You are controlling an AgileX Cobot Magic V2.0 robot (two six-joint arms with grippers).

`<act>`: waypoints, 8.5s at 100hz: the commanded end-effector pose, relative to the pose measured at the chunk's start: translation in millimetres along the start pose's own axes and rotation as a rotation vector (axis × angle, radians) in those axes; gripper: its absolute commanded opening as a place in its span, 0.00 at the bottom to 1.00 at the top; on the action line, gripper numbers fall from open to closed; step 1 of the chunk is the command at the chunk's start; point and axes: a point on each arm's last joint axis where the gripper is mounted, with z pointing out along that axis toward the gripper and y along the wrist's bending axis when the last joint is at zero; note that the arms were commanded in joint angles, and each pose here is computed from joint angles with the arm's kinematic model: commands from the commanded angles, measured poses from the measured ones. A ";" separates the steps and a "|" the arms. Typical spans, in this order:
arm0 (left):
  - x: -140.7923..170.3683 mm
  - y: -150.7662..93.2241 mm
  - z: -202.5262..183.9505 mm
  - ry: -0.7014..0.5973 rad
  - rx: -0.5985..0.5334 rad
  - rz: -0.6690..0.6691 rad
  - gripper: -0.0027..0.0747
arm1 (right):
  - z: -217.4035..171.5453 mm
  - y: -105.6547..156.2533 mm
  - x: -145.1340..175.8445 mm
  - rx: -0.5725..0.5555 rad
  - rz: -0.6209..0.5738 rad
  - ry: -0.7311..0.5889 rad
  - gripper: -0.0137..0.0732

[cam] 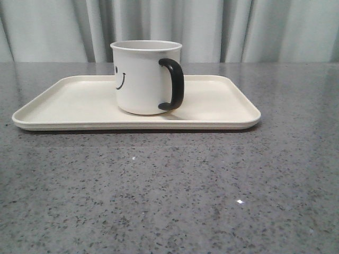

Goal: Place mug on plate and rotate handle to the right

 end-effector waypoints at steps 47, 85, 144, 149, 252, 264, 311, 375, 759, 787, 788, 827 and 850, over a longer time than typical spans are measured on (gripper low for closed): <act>70.1 31.6 -212.0 -0.358 -0.407 -0.076 0.28 | -5.9 -1.4 -15.1 0.021 -0.014 -0.104 0.61; 156.0 34.7 -233.4 -0.346 -0.506 -0.221 0.01 | -5.2 -2.0 -19.3 0.025 -0.014 -0.128 0.61; 192.2 36.6 -234.7 -0.349 -0.565 -0.269 0.01 | 115.0 79.1 -55.0 -0.433 -0.118 0.062 0.61; 192.2 36.6 -234.7 -0.349 -0.565 -0.269 0.01 | 131.8 86.5 -48.2 -0.455 -0.124 0.113 0.61; 195.0 35.9 -220.3 -0.302 -0.566 -0.252 0.01 | 262.1 145.1 87.1 -0.589 -0.153 0.662 0.61; 195.0 35.9 -220.3 -0.302 -0.566 -0.252 0.01 | 264.2 145.9 90.6 -0.591 -0.152 0.675 0.61; 194.6 36.3 -220.6 -0.307 -0.571 -0.249 0.01 | 274.4 151.4 112.8 -0.623 -0.129 0.772 0.27; 194.8 36.4 -220.7 -0.305 -0.573 -0.249 0.01 | 236.7 147.8 20.7 -0.820 -0.513 0.548 0.02; 195.5 36.5 -220.5 -0.298 -0.574 -0.252 0.01 | 280.1 187.5 100.8 -1.172 -0.769 0.563 0.03; 195.5 36.5 -220.5 -0.298 -0.574 -0.252 0.01 | 279.9 187.8 100.8 -1.171 -0.767 0.564 0.19; 195.5 36.5 -220.5 -0.298 -0.574 -0.252 0.01 | 279.9 187.8 100.8 -1.171 -0.767 0.564 0.19; 195.5 36.5 -220.5 -0.298 -0.574 -0.252 0.01 | 278.1 187.4 98.1 -1.169 -0.767 0.558 0.21; 195.5 36.5 -220.5 -0.298 -0.574 -0.252 0.01 | 278.1 187.4 98.1 -1.160 -0.745 0.572 0.35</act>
